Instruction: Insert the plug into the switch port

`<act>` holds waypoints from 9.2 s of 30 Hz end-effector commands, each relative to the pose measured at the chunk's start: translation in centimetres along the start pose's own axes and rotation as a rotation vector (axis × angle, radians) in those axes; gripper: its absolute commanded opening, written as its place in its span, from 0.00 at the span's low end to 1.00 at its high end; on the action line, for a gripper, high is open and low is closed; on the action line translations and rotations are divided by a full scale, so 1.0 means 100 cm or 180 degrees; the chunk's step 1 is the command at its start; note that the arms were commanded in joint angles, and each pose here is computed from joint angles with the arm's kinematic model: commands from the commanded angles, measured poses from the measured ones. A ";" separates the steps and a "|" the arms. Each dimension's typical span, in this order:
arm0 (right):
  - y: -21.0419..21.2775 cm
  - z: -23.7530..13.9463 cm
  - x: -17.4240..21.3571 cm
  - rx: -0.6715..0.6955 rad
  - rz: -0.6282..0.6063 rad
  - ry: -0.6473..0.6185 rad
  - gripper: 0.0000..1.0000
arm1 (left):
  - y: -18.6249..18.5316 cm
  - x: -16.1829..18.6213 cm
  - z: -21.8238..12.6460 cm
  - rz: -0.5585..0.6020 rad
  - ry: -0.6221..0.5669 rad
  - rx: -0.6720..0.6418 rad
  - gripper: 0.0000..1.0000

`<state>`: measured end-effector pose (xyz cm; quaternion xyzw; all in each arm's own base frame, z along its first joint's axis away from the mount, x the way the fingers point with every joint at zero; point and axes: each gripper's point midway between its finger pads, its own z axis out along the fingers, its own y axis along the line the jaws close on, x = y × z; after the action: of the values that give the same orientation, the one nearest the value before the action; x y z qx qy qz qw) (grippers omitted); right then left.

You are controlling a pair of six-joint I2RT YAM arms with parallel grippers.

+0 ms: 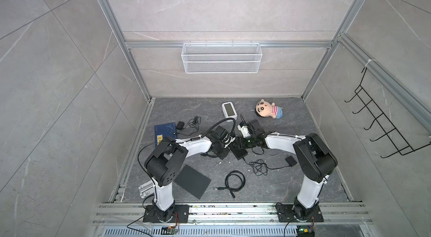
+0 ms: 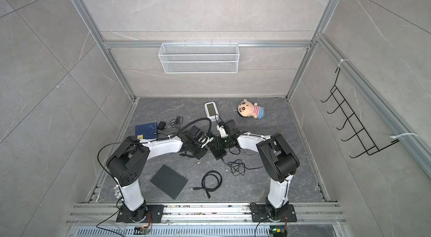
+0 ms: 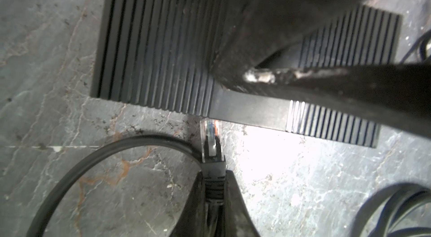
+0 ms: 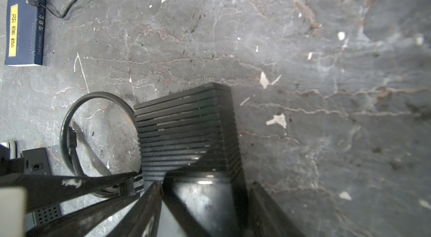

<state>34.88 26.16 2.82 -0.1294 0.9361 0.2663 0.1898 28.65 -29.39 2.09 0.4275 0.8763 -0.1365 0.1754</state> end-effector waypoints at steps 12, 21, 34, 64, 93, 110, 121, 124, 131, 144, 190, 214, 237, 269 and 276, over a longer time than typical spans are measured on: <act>-0.030 0.015 0.077 0.0297 0.0462 0.0785 0.63 | -0.018 -0.011 0.003 0.0671 -0.0191 -0.0104 0.01; -0.043 -0.009 0.071 0.0044 0.0863 0.0512 0.61 | -0.020 -0.001 0.009 0.0667 -0.0204 -0.0073 0.02; -0.046 -0.001 0.085 -0.0224 0.0931 0.0359 0.45 | -0.004 -0.004 0.016 0.0771 0.0002 -0.0302 0.00; -0.014 0.001 0.081 -0.0275 0.0215 0.0473 0.38 | -0.013 -0.045 0.009 0.1640 -0.0524 -0.0185 0.00; 0.083 -0.016 0.075 -0.1306 -0.0736 0.0228 0.38 | -0.050 -0.110 0.010 0.1743 -0.1307 0.0264 0.00; -0.012 -0.045 0.027 0.0214 -0.0085 -0.0090 0.63 | 0.038 -0.071 0.015 0.0672 -0.0419 -0.0600 0.03; -0.059 -0.086 0.025 0.0791 0.0386 -0.0293 0.70 | 0.044 -0.070 -0.009 0.0292 -0.0516 -0.0683 0.34; -0.060 -0.090 0.032 0.0811 0.0448 -0.0288 0.70 | 0.034 -0.079 -0.032 0.0293 -0.0665 -0.0561 0.50; -0.055 -0.095 0.047 0.0724 0.0587 -0.0223 0.71 | -0.009 -0.081 -0.080 -0.0063 -0.0896 -0.0031 0.49; -0.066 -0.115 0.073 0.0967 0.0787 -0.0235 0.72 | -0.093 0.040 -0.042 -0.0455 -0.0077 -0.0070 0.47; -0.153 -0.088 0.034 0.1727 0.1603 -0.0411 0.71 | -0.059 -0.002 -0.022 -0.0507 -0.0362 -0.0529 0.51; -0.089 -0.143 -0.009 0.1089 0.0868 -0.0681 0.26 | 0.008 0.011 -0.050 -0.1218 -0.0671 -0.0846 0.50; -0.137 -0.074 0.052 0.1660 0.1005 0.0173 0.29 | 0.017 0.014 -0.066 -0.1353 -0.0737 -0.0887 0.50; 0.122 -0.053 0.044 0.0342 -0.0282 -0.0116 0.09 | 0.082 0.029 -0.132 -0.1936 -0.1108 -0.1346 0.54; 0.180 0.008 0.074 0.0281 -0.0692 0.0144 0.09 | 0.086 0.034 -0.121 -0.1964 -0.1012 -0.1325 0.54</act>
<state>21.73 38.37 7.57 -0.2332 0.9322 0.1985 0.1931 31.12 -17.16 11.09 0.0766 0.9324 -0.0659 0.3471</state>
